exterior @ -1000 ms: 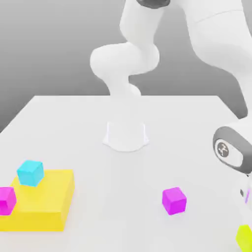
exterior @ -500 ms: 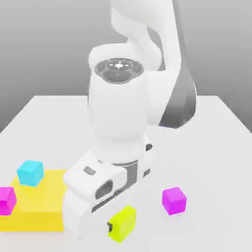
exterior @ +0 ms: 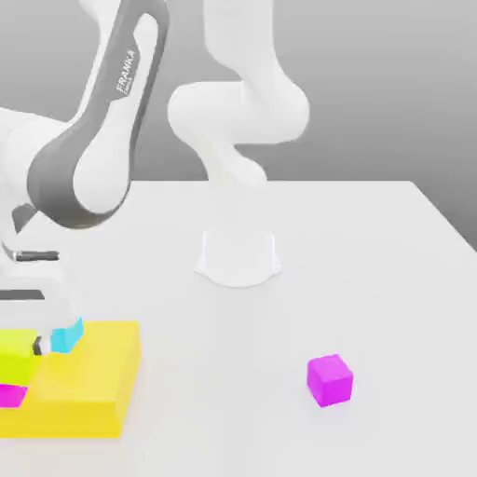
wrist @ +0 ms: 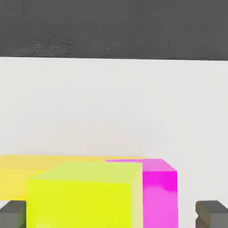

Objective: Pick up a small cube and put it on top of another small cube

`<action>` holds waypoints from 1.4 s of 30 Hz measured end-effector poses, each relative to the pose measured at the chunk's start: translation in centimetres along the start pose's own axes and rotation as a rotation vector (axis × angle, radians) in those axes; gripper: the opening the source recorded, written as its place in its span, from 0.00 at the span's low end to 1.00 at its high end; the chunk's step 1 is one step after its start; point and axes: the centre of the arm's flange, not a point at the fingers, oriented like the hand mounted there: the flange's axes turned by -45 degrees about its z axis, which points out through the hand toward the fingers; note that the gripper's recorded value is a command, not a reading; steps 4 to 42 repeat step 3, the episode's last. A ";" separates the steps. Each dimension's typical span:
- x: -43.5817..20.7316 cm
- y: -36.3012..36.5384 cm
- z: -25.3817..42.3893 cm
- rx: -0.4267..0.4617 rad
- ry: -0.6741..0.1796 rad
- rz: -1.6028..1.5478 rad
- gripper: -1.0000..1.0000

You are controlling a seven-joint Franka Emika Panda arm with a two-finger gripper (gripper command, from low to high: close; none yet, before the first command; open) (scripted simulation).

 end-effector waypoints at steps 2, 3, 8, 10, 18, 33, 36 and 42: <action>-0.1 0.3 -2.1 0.000 0.001 0.008 1.00; -0.1 0.3 -3.4 0.000 0.001 0.010 1.00; -0.1 0.3 -3.4 0.000 0.001 0.010 1.00; -0.1 0.3 -3.4 0.000 0.001 0.010 1.00; -0.1 0.3 -3.4 0.000 0.001 0.010 1.00; -0.1 0.3 -3.4 0.000 0.001 0.010 1.00; -0.1 0.3 -3.4 0.000 0.001 0.010 1.00; -0.1 0.3 -3.4 0.000 0.001 0.010 1.00</action>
